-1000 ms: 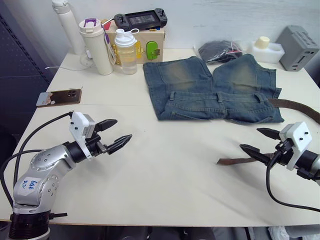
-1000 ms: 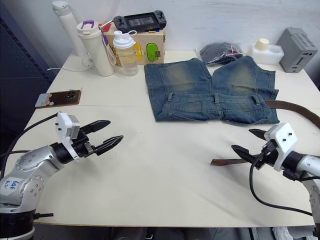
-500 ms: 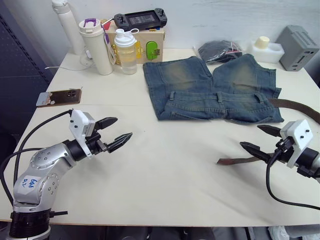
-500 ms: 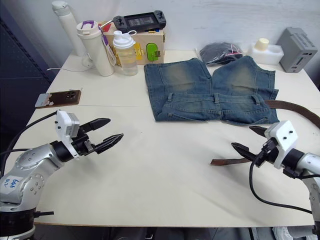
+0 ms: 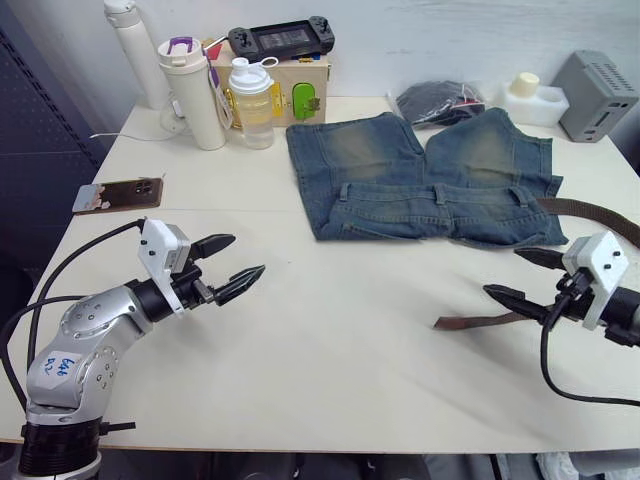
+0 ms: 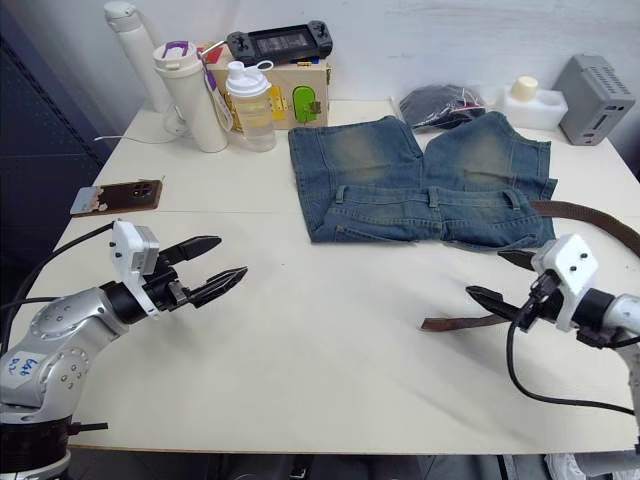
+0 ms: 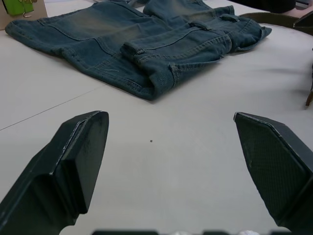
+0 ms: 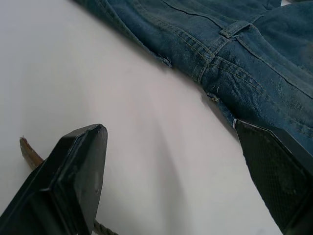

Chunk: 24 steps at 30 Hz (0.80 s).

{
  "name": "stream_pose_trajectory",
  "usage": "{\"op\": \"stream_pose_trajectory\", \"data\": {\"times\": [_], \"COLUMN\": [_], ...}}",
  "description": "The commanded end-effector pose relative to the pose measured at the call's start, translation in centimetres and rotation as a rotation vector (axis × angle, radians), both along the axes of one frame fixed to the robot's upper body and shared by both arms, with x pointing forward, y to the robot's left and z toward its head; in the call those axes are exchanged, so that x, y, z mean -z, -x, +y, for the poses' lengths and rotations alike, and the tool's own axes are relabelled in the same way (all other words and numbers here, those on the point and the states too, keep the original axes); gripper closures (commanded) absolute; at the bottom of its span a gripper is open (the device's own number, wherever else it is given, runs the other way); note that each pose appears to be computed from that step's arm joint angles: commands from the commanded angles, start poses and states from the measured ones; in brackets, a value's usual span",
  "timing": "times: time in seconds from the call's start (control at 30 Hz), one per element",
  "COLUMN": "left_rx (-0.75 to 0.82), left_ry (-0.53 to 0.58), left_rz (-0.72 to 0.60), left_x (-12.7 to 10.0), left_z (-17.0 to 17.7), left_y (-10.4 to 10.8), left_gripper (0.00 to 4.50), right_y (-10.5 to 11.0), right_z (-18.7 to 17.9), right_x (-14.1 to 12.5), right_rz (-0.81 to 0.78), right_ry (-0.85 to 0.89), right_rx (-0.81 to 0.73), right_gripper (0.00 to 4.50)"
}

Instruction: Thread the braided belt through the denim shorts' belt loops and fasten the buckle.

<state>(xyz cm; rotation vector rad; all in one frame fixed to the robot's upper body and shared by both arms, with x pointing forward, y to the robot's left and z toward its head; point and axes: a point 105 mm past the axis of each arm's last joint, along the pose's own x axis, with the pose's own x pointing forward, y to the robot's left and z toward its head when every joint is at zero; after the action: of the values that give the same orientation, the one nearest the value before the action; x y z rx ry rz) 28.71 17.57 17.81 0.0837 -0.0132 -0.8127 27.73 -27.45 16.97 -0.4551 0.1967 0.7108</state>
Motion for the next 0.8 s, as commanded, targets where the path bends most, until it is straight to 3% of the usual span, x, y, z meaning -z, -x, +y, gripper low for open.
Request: {"op": "stream_pose_trajectory", "data": {"times": [0.03,0.33,0.47,0.63,0.73,0.8], "left_rx": [0.051,0.049,0.047,0.039,0.037,0.037], "left_ry": [-0.013,-0.004,0.0,0.004,0.004,0.0], "left_rz": [-0.033,-0.003,0.005,0.007,0.009,0.007], "left_x": [-0.9,-0.4,-0.2,-0.3,-0.3,-0.4], "left_z": [-0.7,-1.0,-1.3,-1.4,-1.3,-1.2], "left_y": [0.7,1.5,1.9,2.2,2.3,2.2], "left_gripper": [0.0,0.0,0.0,0.0,0.0,0.0], "right_y": [0.6,2.3,1.6,1.0,1.1,1.2], "right_z": [0.4,0.2,-1.9,-2.6,-2.8,-2.8], "right_x": [-0.3,1.0,3.5,5.0,5.6,5.9], "right_rz": [0.058,0.31,0.321,0.306,0.314,0.324], "right_ry": [0.078,0.253,0.425,0.467,0.486,0.484], "right_rx": [-0.122,-0.327,-0.27,-0.239,-0.239,-0.244], "right_gripper": [0.04,0.04,0.04,0.04,0.89,1.84]}}
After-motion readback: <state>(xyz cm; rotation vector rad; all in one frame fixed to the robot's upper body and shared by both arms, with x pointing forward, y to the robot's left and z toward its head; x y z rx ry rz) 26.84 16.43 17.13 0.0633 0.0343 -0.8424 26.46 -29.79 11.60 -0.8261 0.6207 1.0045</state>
